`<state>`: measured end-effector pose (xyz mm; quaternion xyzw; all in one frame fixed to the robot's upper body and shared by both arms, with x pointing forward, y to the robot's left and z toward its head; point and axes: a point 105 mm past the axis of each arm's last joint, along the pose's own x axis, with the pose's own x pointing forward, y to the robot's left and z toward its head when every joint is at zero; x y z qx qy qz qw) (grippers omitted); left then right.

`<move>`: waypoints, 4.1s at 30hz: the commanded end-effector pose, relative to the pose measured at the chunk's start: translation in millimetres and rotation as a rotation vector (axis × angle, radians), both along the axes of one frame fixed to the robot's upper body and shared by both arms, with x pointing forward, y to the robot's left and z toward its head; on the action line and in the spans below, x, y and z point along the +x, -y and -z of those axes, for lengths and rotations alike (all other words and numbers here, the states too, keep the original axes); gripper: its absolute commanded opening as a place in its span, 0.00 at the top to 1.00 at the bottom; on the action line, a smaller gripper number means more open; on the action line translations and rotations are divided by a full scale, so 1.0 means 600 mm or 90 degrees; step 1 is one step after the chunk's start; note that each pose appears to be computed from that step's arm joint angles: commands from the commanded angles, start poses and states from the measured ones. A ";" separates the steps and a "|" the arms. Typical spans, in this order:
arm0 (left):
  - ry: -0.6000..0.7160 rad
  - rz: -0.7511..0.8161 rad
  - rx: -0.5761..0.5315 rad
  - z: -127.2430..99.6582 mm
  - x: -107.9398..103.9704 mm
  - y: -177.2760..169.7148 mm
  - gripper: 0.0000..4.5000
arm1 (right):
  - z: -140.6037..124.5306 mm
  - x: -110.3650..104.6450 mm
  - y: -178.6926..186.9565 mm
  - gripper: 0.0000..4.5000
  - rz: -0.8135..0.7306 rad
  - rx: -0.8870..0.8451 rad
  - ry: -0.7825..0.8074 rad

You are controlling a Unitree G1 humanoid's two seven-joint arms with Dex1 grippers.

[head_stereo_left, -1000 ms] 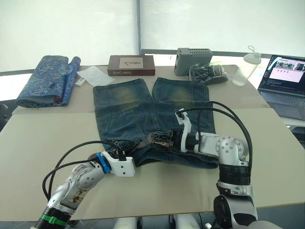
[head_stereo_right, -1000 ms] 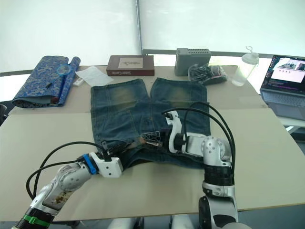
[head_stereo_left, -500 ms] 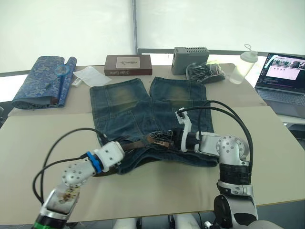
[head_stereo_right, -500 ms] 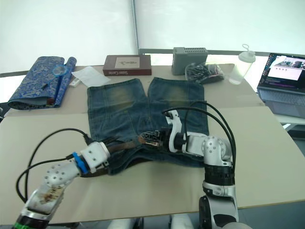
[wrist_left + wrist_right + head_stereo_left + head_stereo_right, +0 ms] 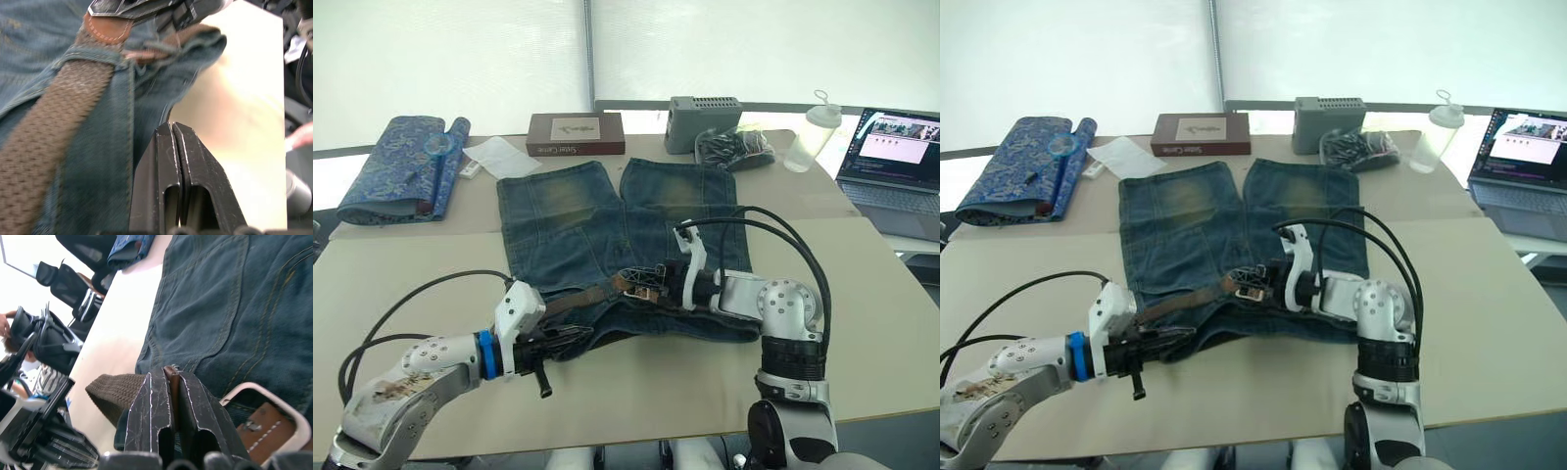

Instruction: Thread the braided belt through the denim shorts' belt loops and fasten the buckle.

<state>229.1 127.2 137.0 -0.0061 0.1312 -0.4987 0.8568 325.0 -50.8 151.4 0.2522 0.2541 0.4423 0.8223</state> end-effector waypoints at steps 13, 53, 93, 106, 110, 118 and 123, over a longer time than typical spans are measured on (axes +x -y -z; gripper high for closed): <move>0.015 -0.152 -0.148 -0.106 0.080 -0.079 0.98 | -0.144 0.027 0.131 1.00 0.147 -0.265 0.382; 0.493 0.025 0.223 -0.085 0.152 0.133 0.33 | -0.112 -0.017 0.110 1.00 0.179 0.036 0.115; 0.335 -0.056 0.232 -0.033 0.153 0.004 1.00 | -0.043 -0.079 0.061 0.45 -0.135 -0.434 0.521; 0.335 -0.003 0.313 -0.005 0.127 -0.013 1.00 | 0.028 -0.035 0.041 0.45 -0.260 -0.609 0.651; 0.341 0.000 0.318 -0.002 0.125 -0.009 1.00 | 0.040 -0.025 0.044 0.45 -0.277 -0.649 0.661; 0.346 0.000 0.319 -0.007 0.122 -0.002 1.00 | 0.036 -0.008 0.047 0.45 -0.249 -0.686 0.674; 0.347 -0.002 0.316 -0.009 0.124 0.002 1.00 | 0.050 -0.008 0.051 0.45 -0.248 -0.711 0.661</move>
